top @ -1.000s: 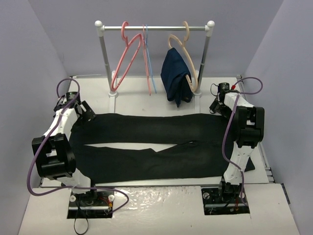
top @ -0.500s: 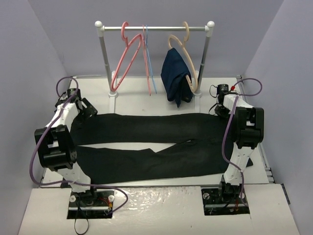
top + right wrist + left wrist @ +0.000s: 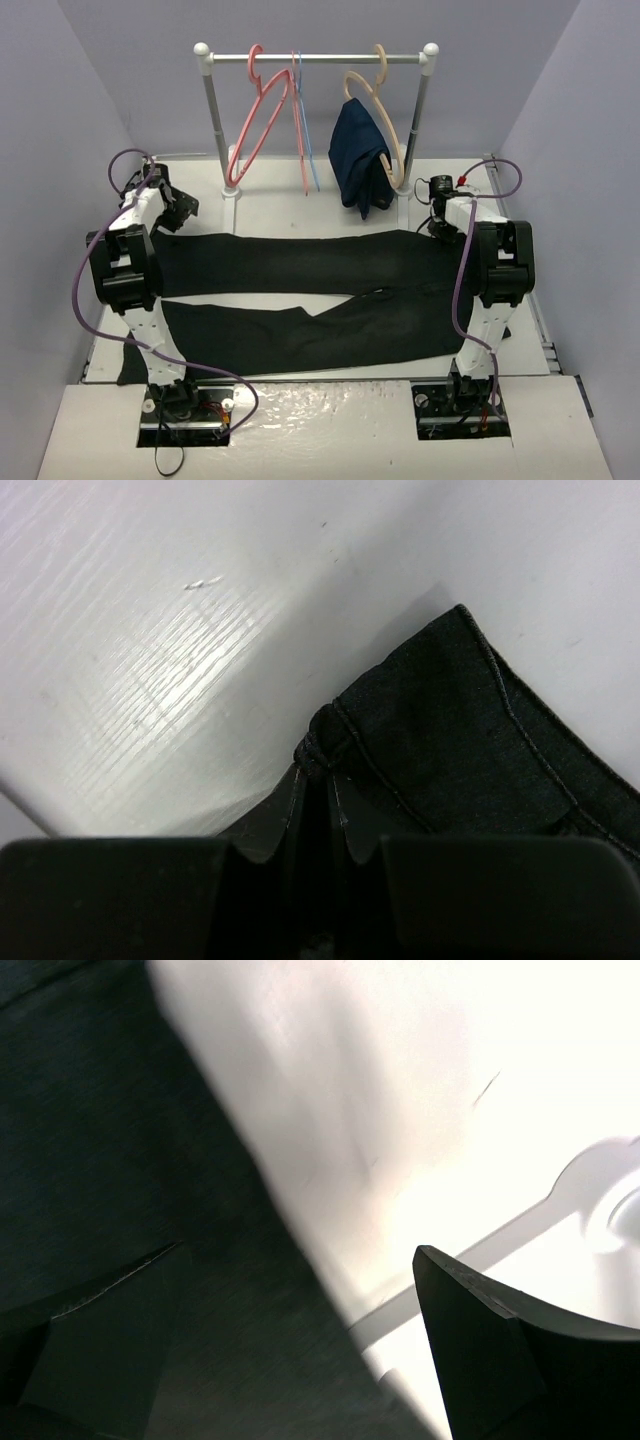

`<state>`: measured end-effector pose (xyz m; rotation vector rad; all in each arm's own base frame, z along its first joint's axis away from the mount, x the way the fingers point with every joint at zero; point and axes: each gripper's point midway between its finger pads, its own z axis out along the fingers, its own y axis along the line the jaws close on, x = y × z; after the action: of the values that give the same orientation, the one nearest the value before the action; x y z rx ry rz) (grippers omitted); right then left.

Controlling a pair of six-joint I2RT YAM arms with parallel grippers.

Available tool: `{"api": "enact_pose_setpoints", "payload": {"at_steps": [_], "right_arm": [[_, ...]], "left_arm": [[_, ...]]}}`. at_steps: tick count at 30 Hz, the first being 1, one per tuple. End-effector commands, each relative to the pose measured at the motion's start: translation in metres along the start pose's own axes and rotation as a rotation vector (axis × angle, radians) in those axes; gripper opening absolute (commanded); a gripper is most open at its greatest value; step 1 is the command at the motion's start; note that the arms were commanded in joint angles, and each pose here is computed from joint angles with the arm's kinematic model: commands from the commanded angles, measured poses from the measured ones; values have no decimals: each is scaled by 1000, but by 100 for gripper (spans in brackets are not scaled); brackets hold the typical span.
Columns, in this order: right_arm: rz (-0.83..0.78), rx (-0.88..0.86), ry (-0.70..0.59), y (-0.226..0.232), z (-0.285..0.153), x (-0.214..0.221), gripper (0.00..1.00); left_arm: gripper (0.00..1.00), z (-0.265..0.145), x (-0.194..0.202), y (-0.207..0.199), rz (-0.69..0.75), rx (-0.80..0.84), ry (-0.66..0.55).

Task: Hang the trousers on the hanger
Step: Fold the trousers at the center of the board.

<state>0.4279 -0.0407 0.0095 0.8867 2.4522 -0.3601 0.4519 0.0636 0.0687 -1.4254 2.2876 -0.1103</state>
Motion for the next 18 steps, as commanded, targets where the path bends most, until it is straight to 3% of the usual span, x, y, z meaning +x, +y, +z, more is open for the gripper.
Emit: {"api": "enact_pose_setpoints", "payload": {"at_steps": [1, 18], "right_arm": [[-46, -28, 109, 7, -9, 43, 0], [-51, -30, 71, 4, -10, 41, 0]], "left_arm": [[92, -3, -25, -18, -91, -22, -55], [85, 8, -17, 16, -18, -282, 10]]}}
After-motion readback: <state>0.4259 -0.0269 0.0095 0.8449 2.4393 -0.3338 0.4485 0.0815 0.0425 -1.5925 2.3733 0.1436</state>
